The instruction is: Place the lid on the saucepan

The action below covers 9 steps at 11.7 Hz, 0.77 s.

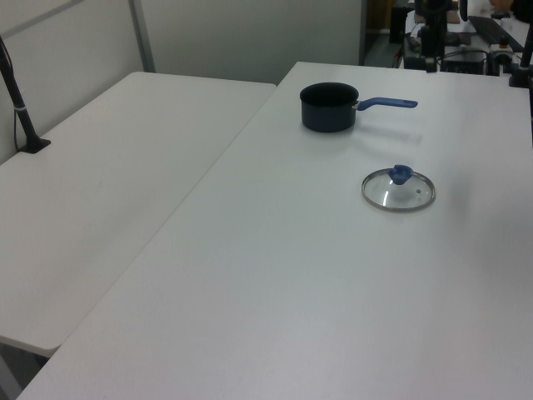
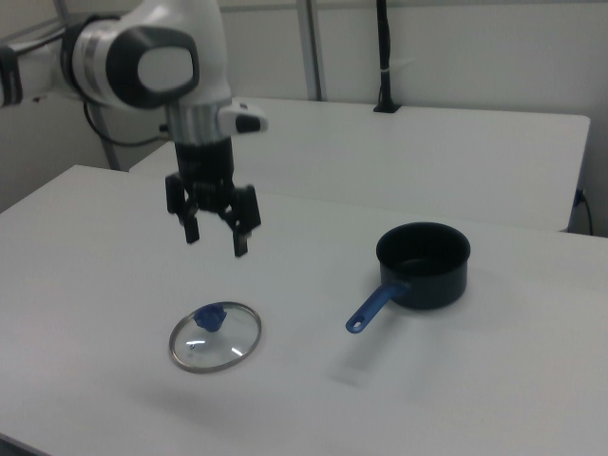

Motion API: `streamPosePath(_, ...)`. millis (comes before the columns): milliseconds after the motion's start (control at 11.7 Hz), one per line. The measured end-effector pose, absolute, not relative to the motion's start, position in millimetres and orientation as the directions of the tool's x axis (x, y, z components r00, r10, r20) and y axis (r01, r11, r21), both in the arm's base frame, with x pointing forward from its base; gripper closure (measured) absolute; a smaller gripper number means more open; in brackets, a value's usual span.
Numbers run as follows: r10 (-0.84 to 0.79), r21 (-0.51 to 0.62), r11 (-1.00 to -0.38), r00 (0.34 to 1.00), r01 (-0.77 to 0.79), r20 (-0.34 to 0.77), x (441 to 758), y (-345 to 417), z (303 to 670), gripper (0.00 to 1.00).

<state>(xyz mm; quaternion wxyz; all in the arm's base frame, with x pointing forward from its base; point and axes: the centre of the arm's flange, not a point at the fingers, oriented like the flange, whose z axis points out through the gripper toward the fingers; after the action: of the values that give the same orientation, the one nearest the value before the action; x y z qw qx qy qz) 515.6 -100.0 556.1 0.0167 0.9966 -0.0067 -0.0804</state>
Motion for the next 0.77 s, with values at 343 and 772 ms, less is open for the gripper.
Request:
streamPosePath(343, -0.268, 0.036, -0.963, 0.956, -0.265, -0.120, 493.9, -92.2, 476.2, 0.00)
streamPosePath(772, -0.457, 0.035, -0.890, 0.887, -0.455, -0.072, 528.8, -41.2, 397.7, 0.02)
